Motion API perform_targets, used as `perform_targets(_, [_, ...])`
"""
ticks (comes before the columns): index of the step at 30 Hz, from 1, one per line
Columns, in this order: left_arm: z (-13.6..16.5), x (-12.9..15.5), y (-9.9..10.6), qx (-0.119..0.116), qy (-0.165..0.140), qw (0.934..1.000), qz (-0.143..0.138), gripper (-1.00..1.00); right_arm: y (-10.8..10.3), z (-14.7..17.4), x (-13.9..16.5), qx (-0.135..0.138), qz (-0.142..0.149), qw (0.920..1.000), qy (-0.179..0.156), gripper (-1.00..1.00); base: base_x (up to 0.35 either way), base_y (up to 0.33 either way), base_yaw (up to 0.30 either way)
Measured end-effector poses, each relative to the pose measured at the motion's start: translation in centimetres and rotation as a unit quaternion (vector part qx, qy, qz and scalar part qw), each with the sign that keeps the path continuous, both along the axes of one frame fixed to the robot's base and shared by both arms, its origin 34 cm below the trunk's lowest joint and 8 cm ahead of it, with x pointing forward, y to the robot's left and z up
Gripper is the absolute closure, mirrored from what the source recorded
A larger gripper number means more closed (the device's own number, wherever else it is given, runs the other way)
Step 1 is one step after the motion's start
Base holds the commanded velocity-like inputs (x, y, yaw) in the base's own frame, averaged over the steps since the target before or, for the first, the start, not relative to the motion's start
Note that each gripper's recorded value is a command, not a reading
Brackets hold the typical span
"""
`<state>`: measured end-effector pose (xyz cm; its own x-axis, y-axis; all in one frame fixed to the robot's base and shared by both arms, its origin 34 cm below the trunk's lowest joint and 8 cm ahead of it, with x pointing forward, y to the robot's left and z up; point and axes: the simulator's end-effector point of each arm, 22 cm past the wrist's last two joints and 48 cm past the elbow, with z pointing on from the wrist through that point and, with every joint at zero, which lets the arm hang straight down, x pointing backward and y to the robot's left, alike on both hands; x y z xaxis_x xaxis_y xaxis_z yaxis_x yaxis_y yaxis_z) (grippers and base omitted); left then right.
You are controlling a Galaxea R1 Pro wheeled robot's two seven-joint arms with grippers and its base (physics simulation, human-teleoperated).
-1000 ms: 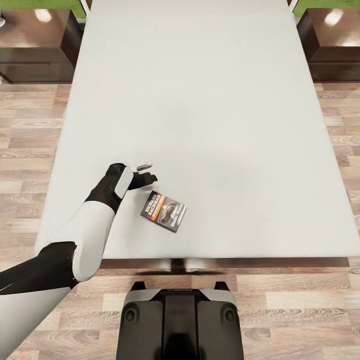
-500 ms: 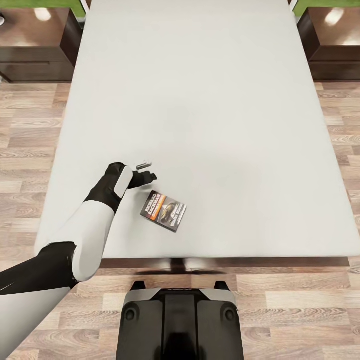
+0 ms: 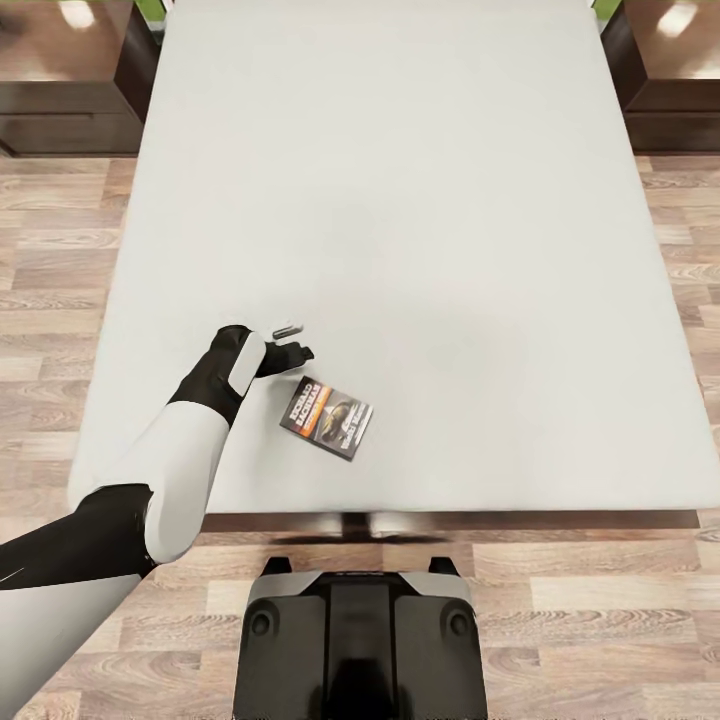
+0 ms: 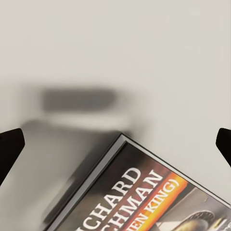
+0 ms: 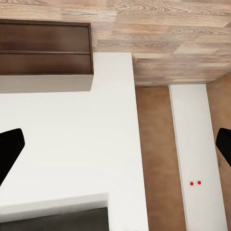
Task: In the bedroom, move the book from the bed onto either nightstand, and place the two sandals side by side next to the bed.
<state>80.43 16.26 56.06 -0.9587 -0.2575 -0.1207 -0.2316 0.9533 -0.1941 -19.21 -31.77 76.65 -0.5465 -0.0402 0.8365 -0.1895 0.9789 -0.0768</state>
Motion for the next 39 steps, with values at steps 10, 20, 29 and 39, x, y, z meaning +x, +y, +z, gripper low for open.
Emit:
perform_targets(10, [-1.1, -0.6, 0.0, 0.0, 0.007, 1.0, 0.0, -1.0, 0.0, 0.4, -0.3, 0.0, 0.0, 1.0, 0.007, -1.0, 0.0, 0.0, 0.0])
perform_targets(20, [-2.1, -1.3, 0.0, 0.0, 0.014, 0.9999, 0.0, -1.0, 0.0, 0.9, -0.6, 0.0, 0.0, 0.9999, 0.014, -1.0, 0.0, 0.0, 0.0])
perform_targets(29, [-2.5, -1.6, 0.0, 0.0, 0.017, 0.9999, 0.0, -1.0, 0.1, 1.1, -0.8, 0.0, 0.0, 0.9998, 0.017, -1.0, 0.0, 0.0, 0.01])
perform_targets(39, [-3.1, -2.0, 0.0, 0.001, 0.022, 0.9998, -0.001, -1.0, 0.0, 1.4, -1.0, 0.0, 0.0, 0.9998, 0.022, -1.0, 0.0, 0.0, 0.051])
